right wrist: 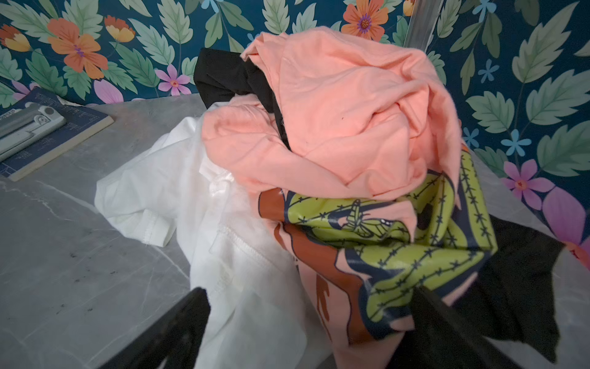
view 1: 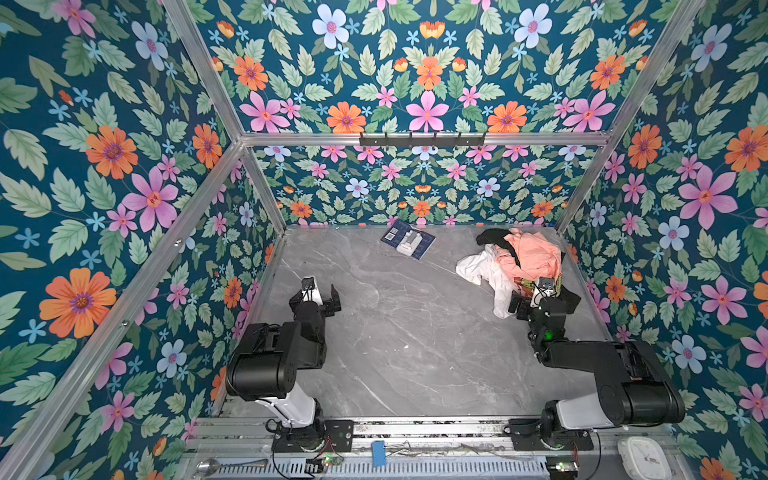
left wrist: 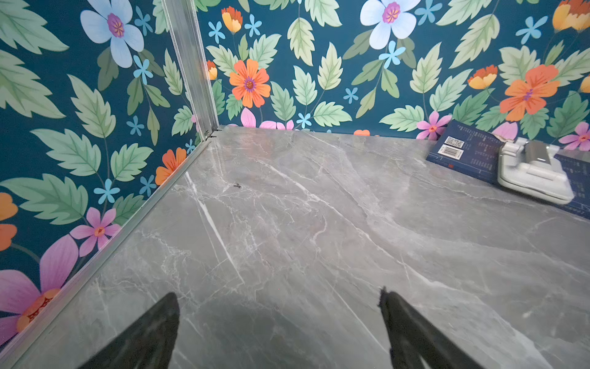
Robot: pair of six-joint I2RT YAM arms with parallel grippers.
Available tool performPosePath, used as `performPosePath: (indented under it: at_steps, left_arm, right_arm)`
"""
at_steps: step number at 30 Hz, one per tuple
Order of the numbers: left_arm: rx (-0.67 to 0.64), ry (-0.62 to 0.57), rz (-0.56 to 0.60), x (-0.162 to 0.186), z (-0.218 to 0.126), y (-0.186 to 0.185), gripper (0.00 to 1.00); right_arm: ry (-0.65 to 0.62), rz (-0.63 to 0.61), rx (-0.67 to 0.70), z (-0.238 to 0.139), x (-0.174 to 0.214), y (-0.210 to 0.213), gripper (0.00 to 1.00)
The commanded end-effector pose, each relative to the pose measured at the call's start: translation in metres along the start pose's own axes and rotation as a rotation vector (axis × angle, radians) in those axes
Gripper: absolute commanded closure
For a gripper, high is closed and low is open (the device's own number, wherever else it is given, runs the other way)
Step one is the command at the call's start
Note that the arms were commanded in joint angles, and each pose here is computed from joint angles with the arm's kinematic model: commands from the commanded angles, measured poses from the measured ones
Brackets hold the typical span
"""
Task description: Pick out a specific cloth from the pile
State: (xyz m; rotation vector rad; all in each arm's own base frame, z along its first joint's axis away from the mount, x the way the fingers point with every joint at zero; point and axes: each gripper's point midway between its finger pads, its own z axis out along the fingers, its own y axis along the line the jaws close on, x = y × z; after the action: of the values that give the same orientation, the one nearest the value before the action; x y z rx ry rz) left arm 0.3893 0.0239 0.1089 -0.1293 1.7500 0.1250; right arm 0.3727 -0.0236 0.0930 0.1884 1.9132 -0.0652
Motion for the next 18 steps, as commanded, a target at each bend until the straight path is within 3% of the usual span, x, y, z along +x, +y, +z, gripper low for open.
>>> performPosePath:
  at_steps: [1,18]
  left_arm:
    - [0.002,-0.022,0.005,-0.0046,-0.0015,0.0001,0.0]
    - [0.002,-0.022,0.005,-0.0043,-0.0018,0.0002,0.0]
  right_arm:
    - [-0.014,0.006,-0.005,-0.0001,-0.0041,0.0012,0.01]
    - [-0.017,0.006,-0.005,-0.0004,-0.0047,0.0012,0.01]
